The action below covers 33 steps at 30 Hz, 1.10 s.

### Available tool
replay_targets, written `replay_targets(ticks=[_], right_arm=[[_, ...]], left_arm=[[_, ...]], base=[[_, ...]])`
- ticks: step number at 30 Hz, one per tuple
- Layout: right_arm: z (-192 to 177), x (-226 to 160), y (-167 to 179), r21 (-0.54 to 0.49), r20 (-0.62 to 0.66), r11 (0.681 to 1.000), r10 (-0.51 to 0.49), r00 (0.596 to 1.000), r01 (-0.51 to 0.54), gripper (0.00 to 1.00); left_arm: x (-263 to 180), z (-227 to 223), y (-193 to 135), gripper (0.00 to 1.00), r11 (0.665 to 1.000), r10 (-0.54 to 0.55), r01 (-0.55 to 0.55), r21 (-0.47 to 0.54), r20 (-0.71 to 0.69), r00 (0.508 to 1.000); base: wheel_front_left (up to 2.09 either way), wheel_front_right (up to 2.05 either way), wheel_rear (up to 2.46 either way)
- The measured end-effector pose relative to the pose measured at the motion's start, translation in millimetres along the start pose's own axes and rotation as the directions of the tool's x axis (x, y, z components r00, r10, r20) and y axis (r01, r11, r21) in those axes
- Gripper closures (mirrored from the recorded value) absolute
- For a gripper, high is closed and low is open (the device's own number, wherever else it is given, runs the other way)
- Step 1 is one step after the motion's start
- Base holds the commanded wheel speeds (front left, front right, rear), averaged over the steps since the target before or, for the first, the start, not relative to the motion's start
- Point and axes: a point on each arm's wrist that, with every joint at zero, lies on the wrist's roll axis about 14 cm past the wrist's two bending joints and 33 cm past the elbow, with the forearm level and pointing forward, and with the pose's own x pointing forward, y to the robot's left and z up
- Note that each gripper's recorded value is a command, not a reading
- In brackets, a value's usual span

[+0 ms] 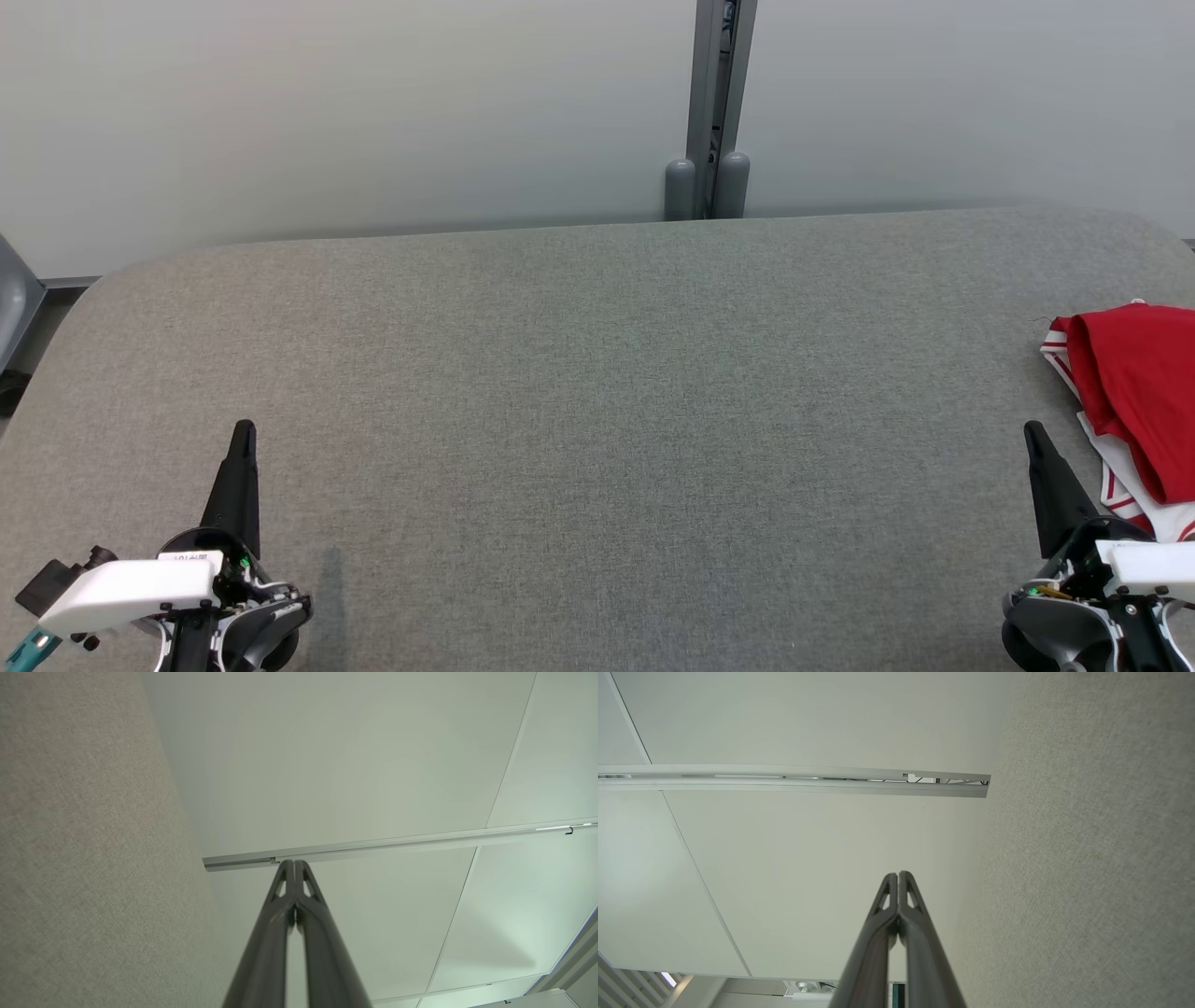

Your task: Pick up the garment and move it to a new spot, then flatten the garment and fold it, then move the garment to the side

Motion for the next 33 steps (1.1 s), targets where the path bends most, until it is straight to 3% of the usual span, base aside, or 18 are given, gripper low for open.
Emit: replay_targets(ticks=[33], right_arm=[[-0.1, 0.0, 0.1, 0.000, -0.001, 1.000, 0.000, 1.000, 0.000, 1.00]], left_arm=[[0.0, -0.1, 0.0, 1.00, 1.000, 0.000, 0.000, 0.000, -0.001, 1.000]], base=[[0.00, 0.00, 0.00]])
